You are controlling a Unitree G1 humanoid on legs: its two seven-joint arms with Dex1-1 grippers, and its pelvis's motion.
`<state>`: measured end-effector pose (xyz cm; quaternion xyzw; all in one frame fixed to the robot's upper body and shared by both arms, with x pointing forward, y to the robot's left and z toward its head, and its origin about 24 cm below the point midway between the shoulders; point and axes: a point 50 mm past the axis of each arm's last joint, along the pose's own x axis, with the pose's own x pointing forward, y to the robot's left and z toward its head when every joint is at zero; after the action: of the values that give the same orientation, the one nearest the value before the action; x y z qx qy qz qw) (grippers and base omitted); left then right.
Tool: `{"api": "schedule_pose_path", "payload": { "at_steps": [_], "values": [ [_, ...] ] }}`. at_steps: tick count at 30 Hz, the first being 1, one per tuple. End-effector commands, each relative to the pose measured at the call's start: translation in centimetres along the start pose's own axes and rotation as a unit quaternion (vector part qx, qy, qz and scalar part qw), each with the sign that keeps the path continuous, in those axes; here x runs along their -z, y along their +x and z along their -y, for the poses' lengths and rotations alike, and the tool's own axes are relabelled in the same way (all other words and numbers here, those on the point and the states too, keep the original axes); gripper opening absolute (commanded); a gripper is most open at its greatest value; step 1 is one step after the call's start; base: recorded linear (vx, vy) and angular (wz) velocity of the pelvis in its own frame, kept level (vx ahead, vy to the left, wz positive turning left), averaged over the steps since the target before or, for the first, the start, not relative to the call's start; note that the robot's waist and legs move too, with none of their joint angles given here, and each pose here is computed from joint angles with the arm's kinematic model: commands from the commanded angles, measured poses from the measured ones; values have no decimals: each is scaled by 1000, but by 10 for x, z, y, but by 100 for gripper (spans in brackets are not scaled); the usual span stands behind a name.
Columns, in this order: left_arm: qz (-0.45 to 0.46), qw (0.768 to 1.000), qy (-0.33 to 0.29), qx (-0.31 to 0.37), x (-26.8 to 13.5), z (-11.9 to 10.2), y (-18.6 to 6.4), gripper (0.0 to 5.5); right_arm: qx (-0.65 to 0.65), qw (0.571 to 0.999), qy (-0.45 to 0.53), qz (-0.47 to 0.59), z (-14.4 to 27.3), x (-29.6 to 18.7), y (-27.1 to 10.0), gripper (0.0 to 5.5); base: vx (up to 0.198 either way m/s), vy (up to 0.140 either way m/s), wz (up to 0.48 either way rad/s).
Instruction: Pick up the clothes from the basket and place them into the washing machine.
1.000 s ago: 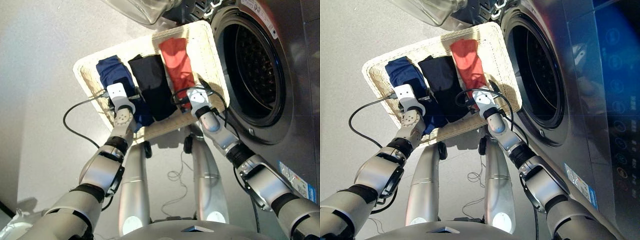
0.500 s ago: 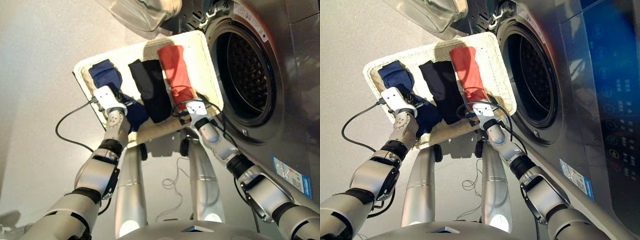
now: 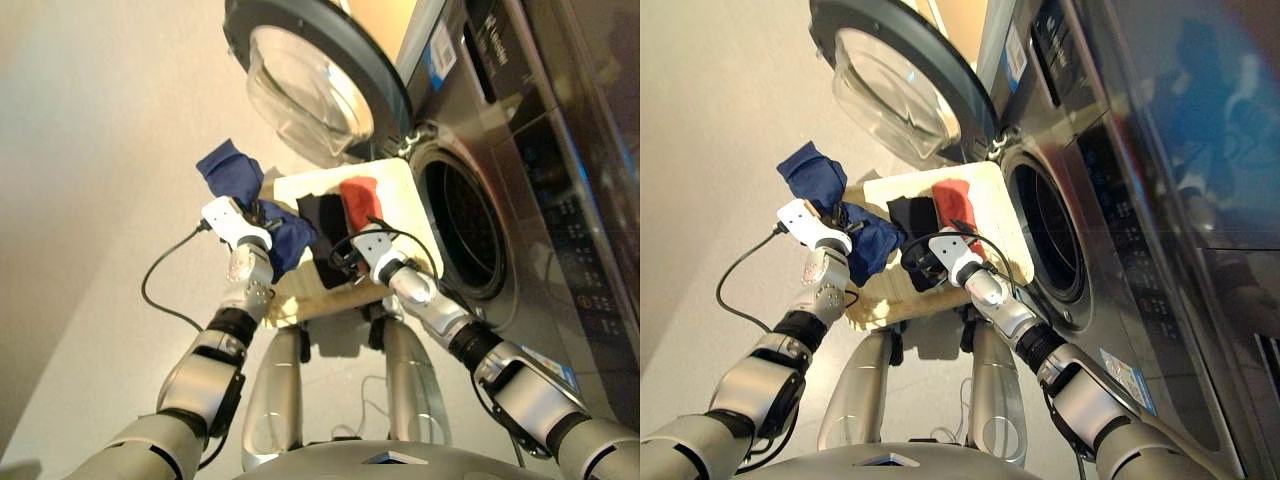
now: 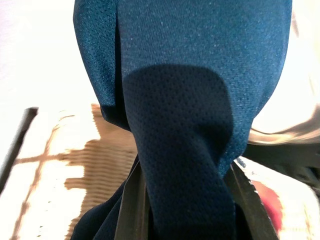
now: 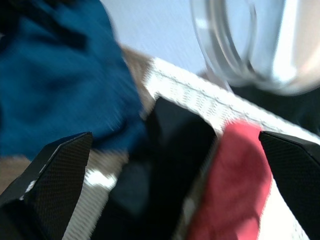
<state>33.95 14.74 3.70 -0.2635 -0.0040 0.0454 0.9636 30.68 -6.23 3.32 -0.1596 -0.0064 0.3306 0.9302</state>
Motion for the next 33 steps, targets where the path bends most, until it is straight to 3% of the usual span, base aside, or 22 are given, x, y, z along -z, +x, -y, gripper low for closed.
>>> {"api": "schedule_pose_path", "payload": {
  "at_steps": [1, 9, 18, 24, 25, 33],
  "values": [
    [52, 997, -23, 45, -15, 21, 4, 0, -46, 993, 47, 95, -16, -35, 6, 550, 0, 0, 0],
    [61, 992, -50, 96, -13, 43, -5, 0, -104, 983, 99, 112, -37, -41, 5, 550, -37, 4, 15],
    [89, 973, -113, 180, -26, 86, -16, 0, -116, 985, 79, 102, -46, -40, 8, 550, 0, 0, 0],
    [88, 967, -119, 206, -27, 93, -24, 0, -61, 991, -34, 118, -32, -48, 11, 550, 0, 0, 0],
    [89, 967, -122, 206, -28, 91, -28, 0, -15, 985, -108, 135, -20, -56, 10, 550, 0, 0, 0],
    [78, 963, -138, 218, -25, 94, -37, 0, 61, 967, -187, 161, -4, -68, 11, 550, 0, 0, 0]
  ]
}}
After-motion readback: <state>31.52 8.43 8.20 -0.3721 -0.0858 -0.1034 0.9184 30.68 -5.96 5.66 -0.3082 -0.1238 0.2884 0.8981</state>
